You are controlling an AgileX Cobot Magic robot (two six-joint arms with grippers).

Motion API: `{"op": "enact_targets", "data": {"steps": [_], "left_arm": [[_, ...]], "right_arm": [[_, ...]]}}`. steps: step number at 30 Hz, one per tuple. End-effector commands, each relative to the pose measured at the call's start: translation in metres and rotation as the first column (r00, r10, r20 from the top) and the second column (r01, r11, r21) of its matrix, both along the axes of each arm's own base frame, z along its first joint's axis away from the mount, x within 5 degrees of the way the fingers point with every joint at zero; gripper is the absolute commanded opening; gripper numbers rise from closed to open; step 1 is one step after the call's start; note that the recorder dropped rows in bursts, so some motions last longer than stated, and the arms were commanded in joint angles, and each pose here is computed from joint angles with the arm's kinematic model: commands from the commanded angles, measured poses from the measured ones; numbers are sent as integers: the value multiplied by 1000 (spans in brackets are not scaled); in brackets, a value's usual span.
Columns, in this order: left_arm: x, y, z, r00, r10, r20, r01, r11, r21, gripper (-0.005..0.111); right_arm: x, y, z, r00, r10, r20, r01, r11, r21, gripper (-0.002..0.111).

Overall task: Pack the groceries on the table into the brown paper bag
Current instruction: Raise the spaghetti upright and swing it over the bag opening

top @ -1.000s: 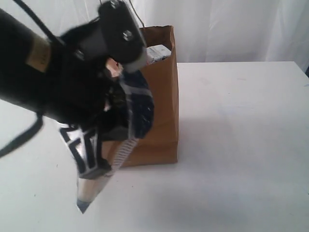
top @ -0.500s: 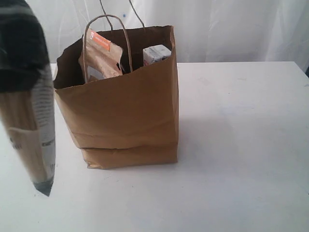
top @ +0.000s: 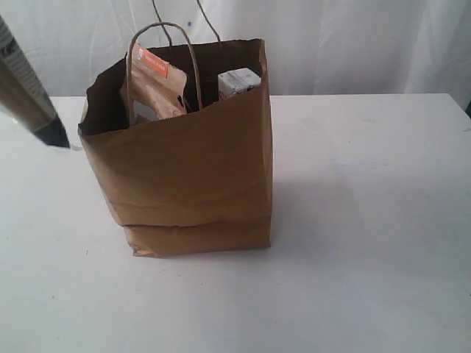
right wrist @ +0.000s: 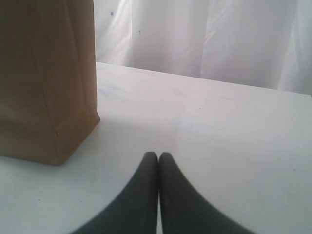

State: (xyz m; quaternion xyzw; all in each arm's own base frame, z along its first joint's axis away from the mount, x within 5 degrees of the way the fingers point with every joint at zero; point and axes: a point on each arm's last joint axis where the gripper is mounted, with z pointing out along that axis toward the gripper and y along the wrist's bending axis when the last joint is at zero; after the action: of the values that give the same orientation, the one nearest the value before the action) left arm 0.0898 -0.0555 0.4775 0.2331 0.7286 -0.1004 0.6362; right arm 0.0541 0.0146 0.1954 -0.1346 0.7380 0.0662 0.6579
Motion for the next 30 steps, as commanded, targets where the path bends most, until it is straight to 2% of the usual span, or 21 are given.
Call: {"op": "enact_targets", "data": {"steps": [1, 8, 12, 19, 30], "left_arm": [[-2, -2, 36, 984, -30, 177, 46, 995, -86, 0], [8, -11, 67, 967, 18, 255, 3, 997, -82, 0], [19, -28, 73, 969, 14, 247, 3, 998, -68, 0], [42, -65, 59, 977, -11, 211, 1, 999, 47, 0], [64, -105, 41, 987, -44, 152, 35, 998, 58, 0]], "right_arm": [[0, -1, -2, 1000, -8, 1, 8, 1000, -6, 0], [0, -1, -2, 1000, -8, 1, 8, 1000, -6, 0], [0, -1, -2, 1000, -8, 1, 8, 1000, -6, 0], [0, -1, -2, 1000, -8, 1, 8, 1000, -6, 0], [0, -1, -2, 1000, -8, 1, 8, 1000, -6, 0]]}}
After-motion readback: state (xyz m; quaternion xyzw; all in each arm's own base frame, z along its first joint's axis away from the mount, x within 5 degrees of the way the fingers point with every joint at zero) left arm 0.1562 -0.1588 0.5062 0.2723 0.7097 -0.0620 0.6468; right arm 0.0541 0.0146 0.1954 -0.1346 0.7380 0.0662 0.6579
